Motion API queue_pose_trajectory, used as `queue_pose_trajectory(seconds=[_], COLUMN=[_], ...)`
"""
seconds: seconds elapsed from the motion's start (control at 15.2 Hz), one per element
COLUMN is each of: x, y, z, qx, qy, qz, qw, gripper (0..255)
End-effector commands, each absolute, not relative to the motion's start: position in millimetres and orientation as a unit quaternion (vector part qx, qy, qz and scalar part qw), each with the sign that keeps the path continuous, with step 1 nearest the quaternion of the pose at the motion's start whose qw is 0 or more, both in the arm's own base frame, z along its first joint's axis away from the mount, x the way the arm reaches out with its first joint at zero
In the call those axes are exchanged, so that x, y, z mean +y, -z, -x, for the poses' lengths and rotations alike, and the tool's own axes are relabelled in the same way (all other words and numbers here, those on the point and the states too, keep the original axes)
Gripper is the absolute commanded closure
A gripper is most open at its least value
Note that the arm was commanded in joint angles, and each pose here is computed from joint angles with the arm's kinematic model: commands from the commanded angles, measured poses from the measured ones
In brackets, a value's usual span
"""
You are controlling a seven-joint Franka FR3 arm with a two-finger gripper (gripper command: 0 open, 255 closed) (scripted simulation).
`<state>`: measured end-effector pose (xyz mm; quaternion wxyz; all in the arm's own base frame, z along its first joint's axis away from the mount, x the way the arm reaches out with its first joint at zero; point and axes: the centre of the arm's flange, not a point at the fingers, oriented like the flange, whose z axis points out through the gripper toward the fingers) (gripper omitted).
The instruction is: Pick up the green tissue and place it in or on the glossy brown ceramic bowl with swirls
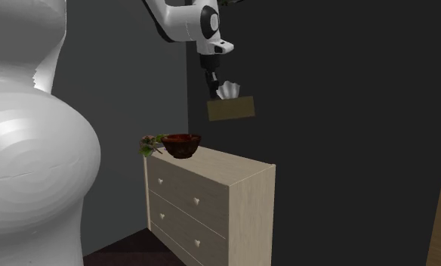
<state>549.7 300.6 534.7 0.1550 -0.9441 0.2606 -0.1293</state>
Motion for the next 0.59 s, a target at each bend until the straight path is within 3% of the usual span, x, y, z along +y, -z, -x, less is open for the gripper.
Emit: queue_pose_trajectory(seconds=[0.0,0.53], x=[323.4,421.6], y=[-539.6,-561.0], z=[-544.1,-511.6], qx=[0.261,0.261], qy=[0.129,0.129], qz=[0.944,0.944], qw=[0.155,0.155], gripper=[255,255])
